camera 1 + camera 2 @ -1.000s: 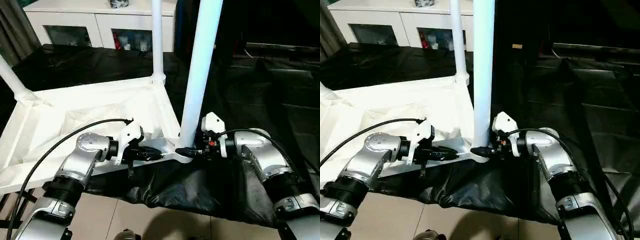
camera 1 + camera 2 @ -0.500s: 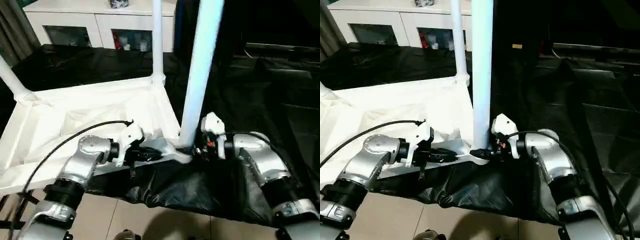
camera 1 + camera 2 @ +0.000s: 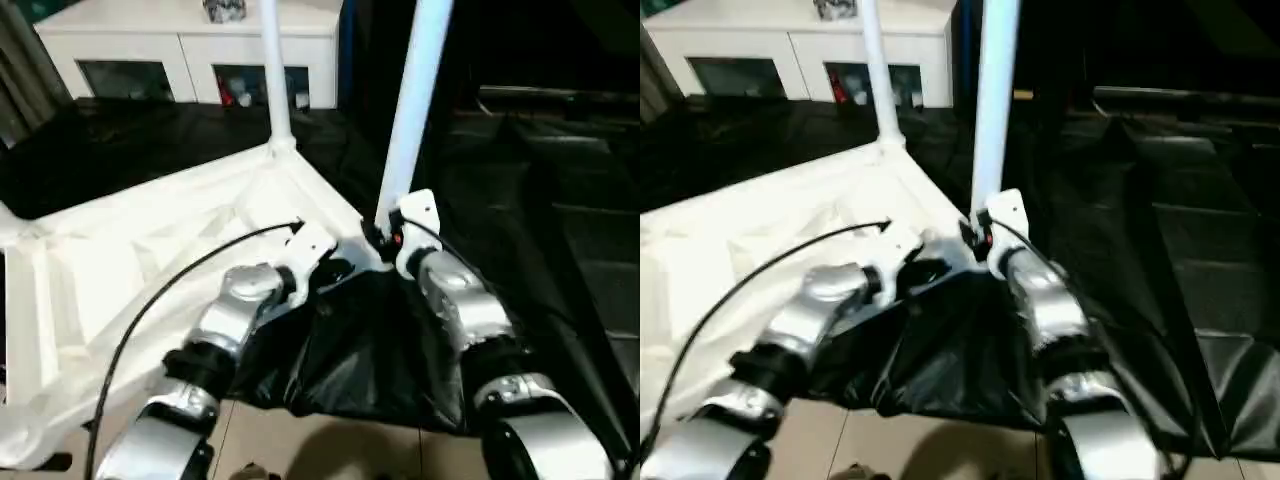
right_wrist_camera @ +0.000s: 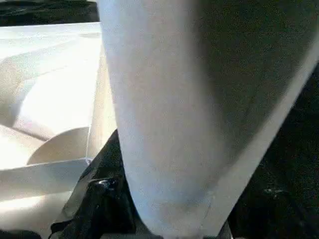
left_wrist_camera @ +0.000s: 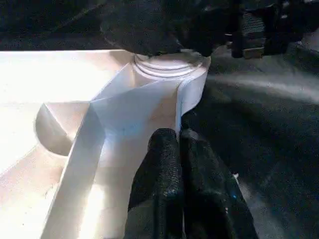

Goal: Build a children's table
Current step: Rotate leg to tighten

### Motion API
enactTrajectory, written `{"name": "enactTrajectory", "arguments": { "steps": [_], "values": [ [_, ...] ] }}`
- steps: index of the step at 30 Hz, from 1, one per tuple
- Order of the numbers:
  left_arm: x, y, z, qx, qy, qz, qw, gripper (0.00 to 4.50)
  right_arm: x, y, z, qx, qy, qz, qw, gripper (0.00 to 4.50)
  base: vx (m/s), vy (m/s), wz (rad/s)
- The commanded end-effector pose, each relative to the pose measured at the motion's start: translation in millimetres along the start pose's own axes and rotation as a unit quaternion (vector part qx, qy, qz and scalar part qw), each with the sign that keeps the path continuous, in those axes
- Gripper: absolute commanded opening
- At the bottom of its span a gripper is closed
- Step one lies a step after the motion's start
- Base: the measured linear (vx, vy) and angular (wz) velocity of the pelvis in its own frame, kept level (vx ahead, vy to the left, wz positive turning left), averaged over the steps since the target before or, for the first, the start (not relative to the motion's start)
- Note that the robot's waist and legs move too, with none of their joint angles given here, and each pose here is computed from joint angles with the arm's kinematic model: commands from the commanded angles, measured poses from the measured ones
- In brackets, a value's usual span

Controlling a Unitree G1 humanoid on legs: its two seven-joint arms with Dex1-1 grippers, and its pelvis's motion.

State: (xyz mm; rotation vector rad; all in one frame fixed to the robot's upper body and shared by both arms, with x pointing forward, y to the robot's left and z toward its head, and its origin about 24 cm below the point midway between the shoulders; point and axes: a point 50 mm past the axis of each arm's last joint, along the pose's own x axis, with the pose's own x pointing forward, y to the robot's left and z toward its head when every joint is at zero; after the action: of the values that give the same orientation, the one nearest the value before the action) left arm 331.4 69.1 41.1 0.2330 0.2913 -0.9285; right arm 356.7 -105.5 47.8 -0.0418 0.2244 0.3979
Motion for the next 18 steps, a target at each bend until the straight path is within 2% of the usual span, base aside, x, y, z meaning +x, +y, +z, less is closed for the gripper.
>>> {"name": "enactTrajectory", "arguments": {
  "steps": [1, 3, 5, 6, 9, 11, 13, 14, 16, 18],
  "values": [
    [16, -11.9, 32.0, 0.013, -0.061, -0.008, 0.998, 0.00, 7.6, 44.0, -11.3, 0.026, 0.022, 0.076, 0.996, 2.30, 0.000, 0.000, 0.00],
    [16, -11.2, 31.5, 0.014, -0.066, -0.012, 0.998, 0.00, 7.4, 43.8, -10.5, 0.022, 0.015, 0.077, 0.997, 2.30, 0.000, 0.000, 0.00],
    [14, -10.0, 30.8, 0.017, -0.067, -0.015, 0.997, 0.00, 6.6, 41.7, -9.9, 0.031, 0.009, 0.077, 0.996, 2.71, 0.000, 0.000, 0.00],
    [13, -8.8, 30.3, 0.020, -0.069, -0.015, 0.997, 0.00, 6.2, 40.0, -9.5, 0.037, 0.005, 0.077, 0.996, 2.71, 0.000, 0.000, 0.00],
    [3, -2.6, 28.4, 0.028, -0.078, -0.032, 0.996, 0.00, 0.8, 27.5, -7.3, 0.021, -0.007, 0.094, 0.995, 2.85, 0.000, 0.000, 0.00],
    [1, -1.5, 27.7, 0.031, -0.080, -0.039, 0.996, 0.00, -1.0, 24.1, -6.5, 0.015, -0.010, 0.101, 0.995, 3.13, 0.000, 0.000, 0.00],
    [-13, 4.5, 24.4, 0.036, -0.084, -0.076, 0.993, 0.00, -13.0, 6.3, -6.0, -0.032, -0.002, 0.150, 0.988, 3.23, 0.000, 0.000, 0.00],
    [-16, 5.6, 23.8, 0.039, -0.085, -0.084, 0.992, 0.00, -15.8, 2.5, -6.6, -0.046, 0.004, 0.161, 0.986, 3.23, 0.000, 0.000, 0.00],
    [-23, 8.2, 21.7, 0.044, -0.082, -0.106, 0.990, 0.00, -24.3, -6.0, -8.9, -0.073, 0.018, 0.198, 0.977, 3.57, 0.000, 0.000, 0.00],
    [-29, 9.8, 19.9, 0.048, -0.079, -0.120, 0.988, 0.00, -30.2, -10.2, -10.0, -0.082, 0.026, 0.226, 0.970, 3.63, 0.000, 0.000, 0.00]
  ]
}}
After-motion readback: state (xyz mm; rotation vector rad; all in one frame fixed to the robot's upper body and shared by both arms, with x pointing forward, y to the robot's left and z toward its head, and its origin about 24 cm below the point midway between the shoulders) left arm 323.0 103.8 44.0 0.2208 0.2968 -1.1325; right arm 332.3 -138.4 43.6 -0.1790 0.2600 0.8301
